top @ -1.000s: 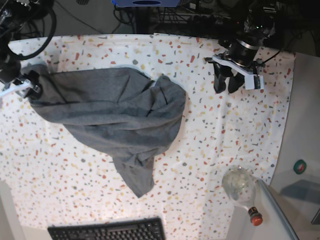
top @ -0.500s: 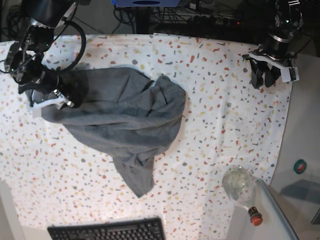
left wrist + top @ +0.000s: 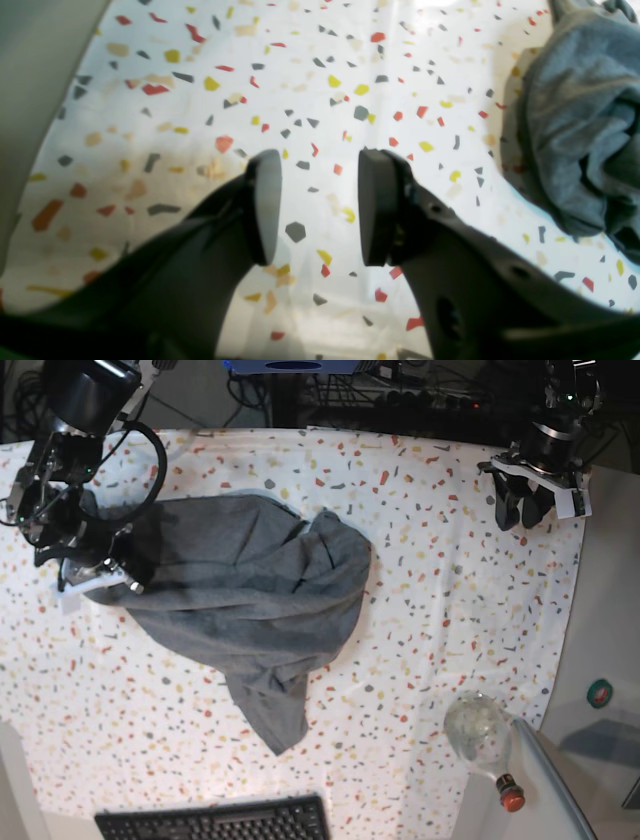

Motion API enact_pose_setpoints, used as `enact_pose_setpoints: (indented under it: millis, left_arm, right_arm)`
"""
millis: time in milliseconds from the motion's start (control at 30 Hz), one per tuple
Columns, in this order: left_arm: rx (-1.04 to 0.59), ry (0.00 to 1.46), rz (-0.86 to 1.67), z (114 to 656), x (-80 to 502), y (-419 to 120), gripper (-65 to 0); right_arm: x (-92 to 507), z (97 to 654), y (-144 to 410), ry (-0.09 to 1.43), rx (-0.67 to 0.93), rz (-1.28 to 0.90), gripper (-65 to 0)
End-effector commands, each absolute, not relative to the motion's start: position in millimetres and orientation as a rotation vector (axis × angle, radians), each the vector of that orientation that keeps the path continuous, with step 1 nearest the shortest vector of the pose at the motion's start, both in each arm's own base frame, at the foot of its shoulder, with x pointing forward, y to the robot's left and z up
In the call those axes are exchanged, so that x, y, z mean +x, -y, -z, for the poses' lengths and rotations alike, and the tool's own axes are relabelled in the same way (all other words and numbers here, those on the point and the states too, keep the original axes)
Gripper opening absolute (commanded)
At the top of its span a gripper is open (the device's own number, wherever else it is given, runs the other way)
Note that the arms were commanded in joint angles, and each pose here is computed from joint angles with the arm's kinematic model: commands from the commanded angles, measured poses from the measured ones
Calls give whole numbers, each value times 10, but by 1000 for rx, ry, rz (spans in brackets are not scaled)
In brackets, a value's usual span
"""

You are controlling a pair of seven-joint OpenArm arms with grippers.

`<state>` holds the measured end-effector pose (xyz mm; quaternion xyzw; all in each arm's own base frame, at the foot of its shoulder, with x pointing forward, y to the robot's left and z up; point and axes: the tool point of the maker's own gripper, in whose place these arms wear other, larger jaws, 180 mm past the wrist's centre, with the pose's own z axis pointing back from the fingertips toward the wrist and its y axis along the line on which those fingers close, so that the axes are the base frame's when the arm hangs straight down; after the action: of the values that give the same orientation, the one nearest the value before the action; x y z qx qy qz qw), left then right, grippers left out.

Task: Layout the t-shirt on the table in an organized manner, then fold the t-shirt properly
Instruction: 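Release the shirt and reposition the right gripper over the shirt, then grasp the shirt middle with the right gripper and pull it outward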

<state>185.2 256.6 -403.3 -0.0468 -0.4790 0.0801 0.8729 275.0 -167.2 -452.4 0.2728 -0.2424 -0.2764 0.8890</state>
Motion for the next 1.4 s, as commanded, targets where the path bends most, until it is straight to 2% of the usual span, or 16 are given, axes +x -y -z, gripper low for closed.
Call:
enact_pose_setpoints:
  millis: [0, 200, 267, 367, 433, 533, 567, 600, 667, 700, 967, 1100, 1200, 1367]
  left_arm:
    - [-97, 1032, -163, 3958, 1883, -2598, -415]
    - [-95, 1030, -161, 3962, 1880, -2604, -415]
    - [-95, 1030, -161, 3962, 1880, -2604, -415]
    - [-94, 1031, -162, 3960, 1880, -2609, -415]
    - [-85, 1038, -166, 3938, 1889, -2647, -415]
    - [-78, 1050, -161, 3904, 1940, -2682, -415]
    - [-67, 1056, -166, 3885, 1944, -2727, -415]
    - [-50, 1066, -174, 3850, 1950, -2798, -415]
    - [-24, 1079, -188, 3801, 1945, -2899, -415]
    - [-16, 1082, -191, 3786, 1939, -2931, -415]
    - [16, 1079, -213, 3777, 1879, -3060, -415]
    - [13, 1079, -211, 3779, 1880, -3052, -415]
    - [13, 1079, -211, 3779, 1880, -3052, -415]
    - [10, 1078, -210, 3784, 1881, -3041, -415]
  right_arm:
    - [2860, 4338, 1709, 568, 570, 551, -650]
    - [2856, 3814, 2030, 724, 446, 469, -650]
    - [2842, 3697, 2070, 727, 422, 432, -650]
    - [2650, 3743, 1877, 594, 448, 370, -650]
    - [2487, 3884, 1494, 471, 526, 330, -650]
    - [2393, 3952, 957, 406, 583, 180, -650]
    - [2397, 3944, 749, 412, 606, 122, -615]
    - [2403, 3930, 548, 430, 627, 65, -519]
    - [2415, 3895, 198, 462, 671, -20, -378]
    - [2398, 3937, 108, 454, 683, -39, -353]
    - [2416, 4387, 20, 304, 704, 4, -380]
    - [2491, 4419, 4, 323, 708, 19, -372]
    - [2523, 4406, -20, 334, 717, 23, -336]
    - [2646, 4520, -51, 318, 727, 48, -332]
